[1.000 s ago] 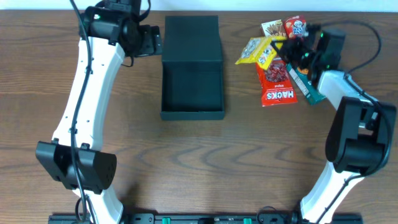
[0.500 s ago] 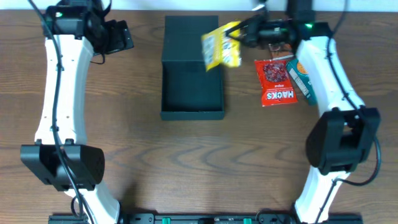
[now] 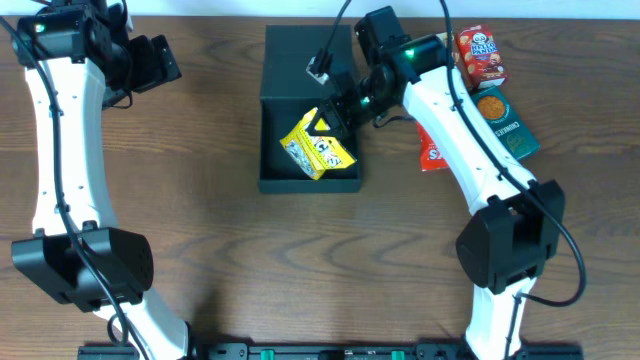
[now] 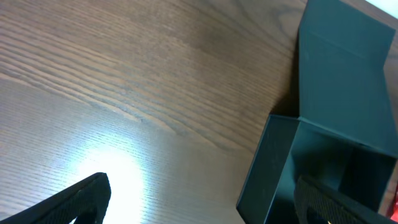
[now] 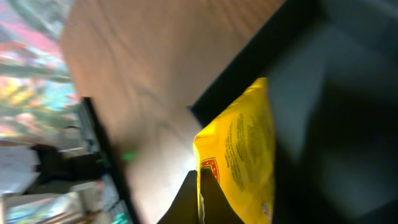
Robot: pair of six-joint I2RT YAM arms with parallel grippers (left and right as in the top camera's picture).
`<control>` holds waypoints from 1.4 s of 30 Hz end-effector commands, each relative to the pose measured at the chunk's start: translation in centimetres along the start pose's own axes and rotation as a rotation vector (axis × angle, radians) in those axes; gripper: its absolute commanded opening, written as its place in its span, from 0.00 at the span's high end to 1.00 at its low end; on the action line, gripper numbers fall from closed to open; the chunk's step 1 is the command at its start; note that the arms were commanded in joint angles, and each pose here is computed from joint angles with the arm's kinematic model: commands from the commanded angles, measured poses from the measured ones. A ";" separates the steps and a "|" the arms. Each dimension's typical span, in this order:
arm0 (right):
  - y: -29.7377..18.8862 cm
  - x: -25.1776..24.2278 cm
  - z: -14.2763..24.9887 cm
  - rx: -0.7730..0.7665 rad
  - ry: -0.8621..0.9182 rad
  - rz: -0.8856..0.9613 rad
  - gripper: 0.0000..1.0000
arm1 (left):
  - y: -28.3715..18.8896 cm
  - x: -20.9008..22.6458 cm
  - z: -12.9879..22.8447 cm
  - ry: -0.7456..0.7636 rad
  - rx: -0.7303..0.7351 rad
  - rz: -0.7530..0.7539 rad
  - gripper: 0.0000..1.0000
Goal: Pack container
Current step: 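Carry the yellow bag left and lower it into the black box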
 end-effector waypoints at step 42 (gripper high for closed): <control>5.3 -3.9 0.7 0.087 -0.150 -0.112 0.99 | 0.2 0.0 -0.2 0.071 0.003 0.009 0.05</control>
Point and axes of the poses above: each gripper's point midway between its finger pads, its own y axis out along the fingers, its own x axis along the line the jaws close on, z = x × y, the point moved 4 cm from there along -y, back along the fingers, and after that the axes turned 12 degrees about -y, right-handed, at the moved point
